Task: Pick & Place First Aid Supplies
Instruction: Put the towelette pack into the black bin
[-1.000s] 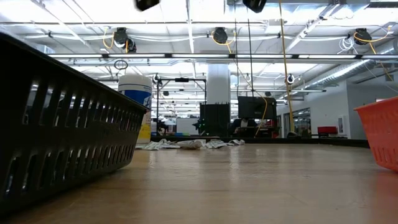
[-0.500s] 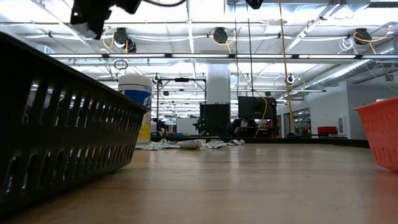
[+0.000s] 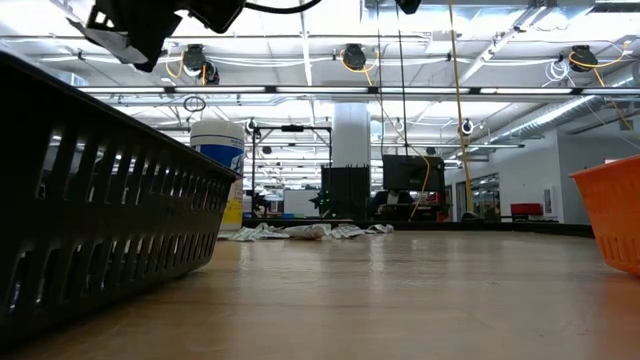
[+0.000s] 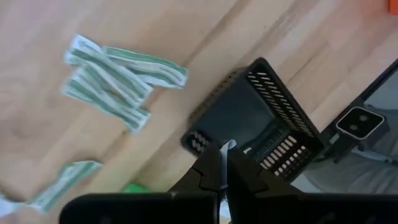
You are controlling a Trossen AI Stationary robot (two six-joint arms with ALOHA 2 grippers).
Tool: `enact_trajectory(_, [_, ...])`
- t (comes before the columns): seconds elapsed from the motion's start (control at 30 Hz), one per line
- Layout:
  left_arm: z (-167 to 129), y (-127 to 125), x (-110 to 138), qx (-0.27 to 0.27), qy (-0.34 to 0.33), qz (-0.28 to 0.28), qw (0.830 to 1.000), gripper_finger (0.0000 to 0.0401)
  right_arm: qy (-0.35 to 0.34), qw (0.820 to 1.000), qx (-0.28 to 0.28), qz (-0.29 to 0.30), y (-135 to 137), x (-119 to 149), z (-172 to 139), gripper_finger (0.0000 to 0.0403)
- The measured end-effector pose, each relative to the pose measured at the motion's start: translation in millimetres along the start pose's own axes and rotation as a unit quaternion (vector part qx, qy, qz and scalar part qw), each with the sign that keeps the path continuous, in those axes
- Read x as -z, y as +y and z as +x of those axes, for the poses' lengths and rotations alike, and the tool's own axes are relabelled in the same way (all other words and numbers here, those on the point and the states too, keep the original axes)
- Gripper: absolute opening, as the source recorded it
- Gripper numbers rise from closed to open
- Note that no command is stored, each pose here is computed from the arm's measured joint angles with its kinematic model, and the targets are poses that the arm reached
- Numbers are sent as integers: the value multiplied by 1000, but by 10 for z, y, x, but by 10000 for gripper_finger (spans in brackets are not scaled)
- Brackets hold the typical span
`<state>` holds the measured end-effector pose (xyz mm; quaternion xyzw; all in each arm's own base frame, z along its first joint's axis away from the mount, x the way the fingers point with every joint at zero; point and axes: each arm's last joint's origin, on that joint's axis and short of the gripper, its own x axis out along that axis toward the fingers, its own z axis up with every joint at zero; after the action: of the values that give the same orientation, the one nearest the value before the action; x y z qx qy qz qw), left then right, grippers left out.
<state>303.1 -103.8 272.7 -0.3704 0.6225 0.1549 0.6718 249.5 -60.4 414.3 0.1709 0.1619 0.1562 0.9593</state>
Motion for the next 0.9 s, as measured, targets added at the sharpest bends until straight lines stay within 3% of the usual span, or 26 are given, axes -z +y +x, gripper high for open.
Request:
enact_trajectory(0.47, [793,-435,133,28,31,-16,999,4,-7,1000,9,0,-22,-15,-57,229])
enact_trajectory(0.63, [831,-442,160,22,32,-14,999,6,-7,1000,9,0,-22,-15,-57,230])
enact_trajectory(0.9, [832,-438,146,21,26,6,999,92,-7,1000,9,0,-22,-15,-57,228])
